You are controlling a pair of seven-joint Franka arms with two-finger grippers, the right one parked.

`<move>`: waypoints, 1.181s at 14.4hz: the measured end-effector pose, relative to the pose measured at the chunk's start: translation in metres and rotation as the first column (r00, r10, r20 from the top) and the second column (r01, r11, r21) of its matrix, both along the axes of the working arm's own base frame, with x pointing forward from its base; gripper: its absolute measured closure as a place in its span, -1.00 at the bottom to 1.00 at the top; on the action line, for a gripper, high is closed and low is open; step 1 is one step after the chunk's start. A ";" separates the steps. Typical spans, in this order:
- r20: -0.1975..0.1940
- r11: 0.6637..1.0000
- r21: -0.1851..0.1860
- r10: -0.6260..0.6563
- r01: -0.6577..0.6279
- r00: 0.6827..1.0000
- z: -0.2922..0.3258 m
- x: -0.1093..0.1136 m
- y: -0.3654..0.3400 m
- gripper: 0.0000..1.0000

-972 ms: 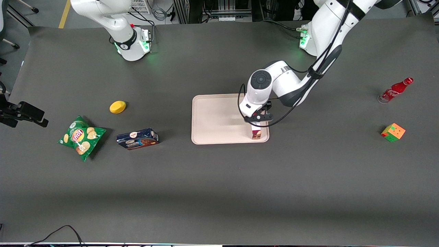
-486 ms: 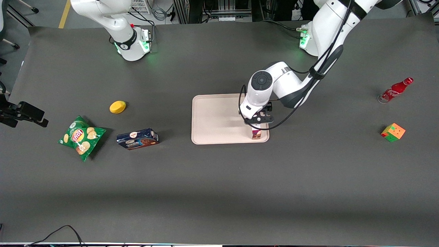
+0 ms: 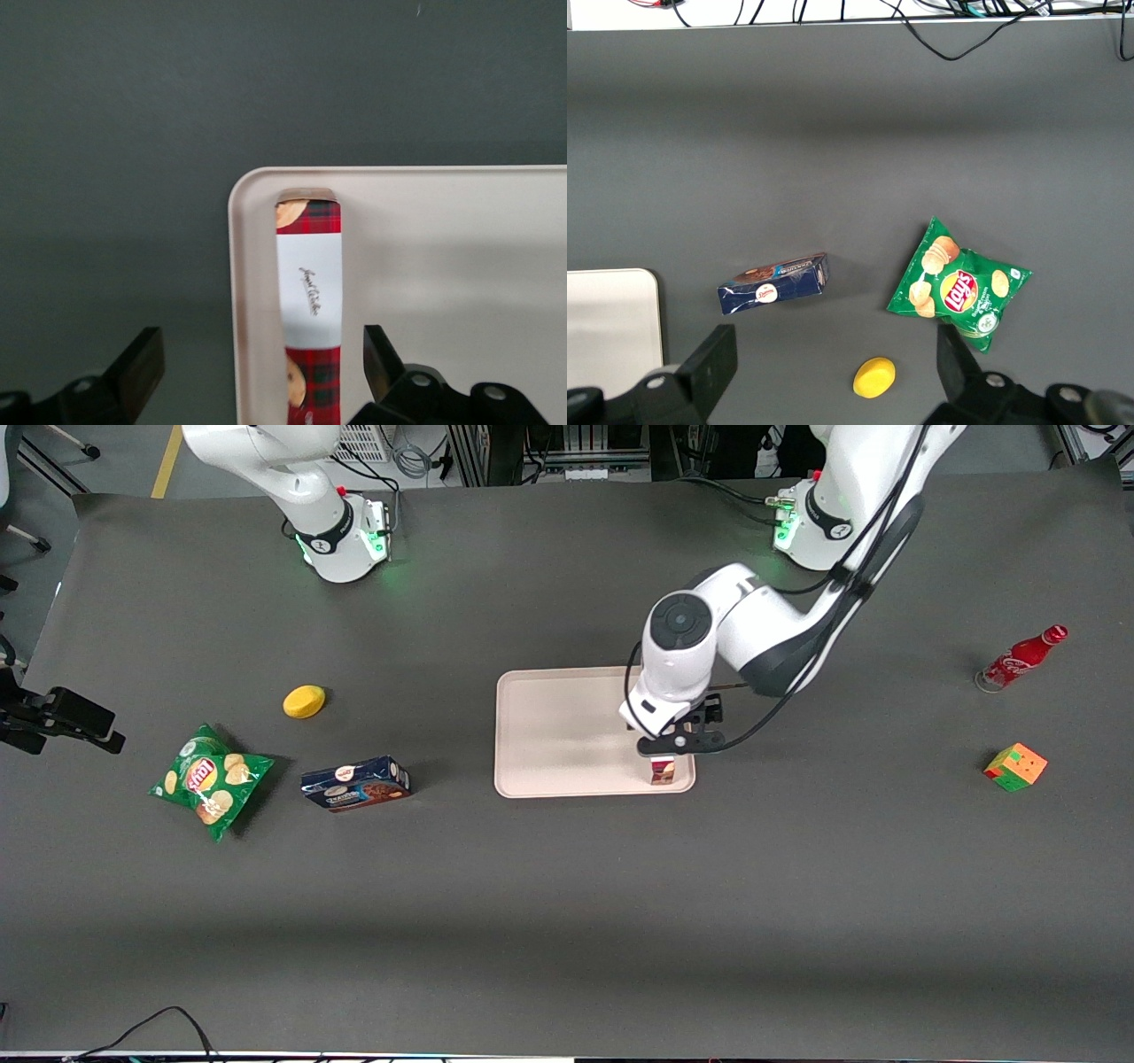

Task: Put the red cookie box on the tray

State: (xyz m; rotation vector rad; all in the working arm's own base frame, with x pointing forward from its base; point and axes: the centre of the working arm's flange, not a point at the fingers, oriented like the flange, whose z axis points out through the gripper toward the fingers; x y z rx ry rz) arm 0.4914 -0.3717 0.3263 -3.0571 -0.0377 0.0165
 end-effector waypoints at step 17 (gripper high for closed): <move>0.056 0.995 -0.092 0.046 -0.040 0.997 0.238 0.017 0.328 -1.00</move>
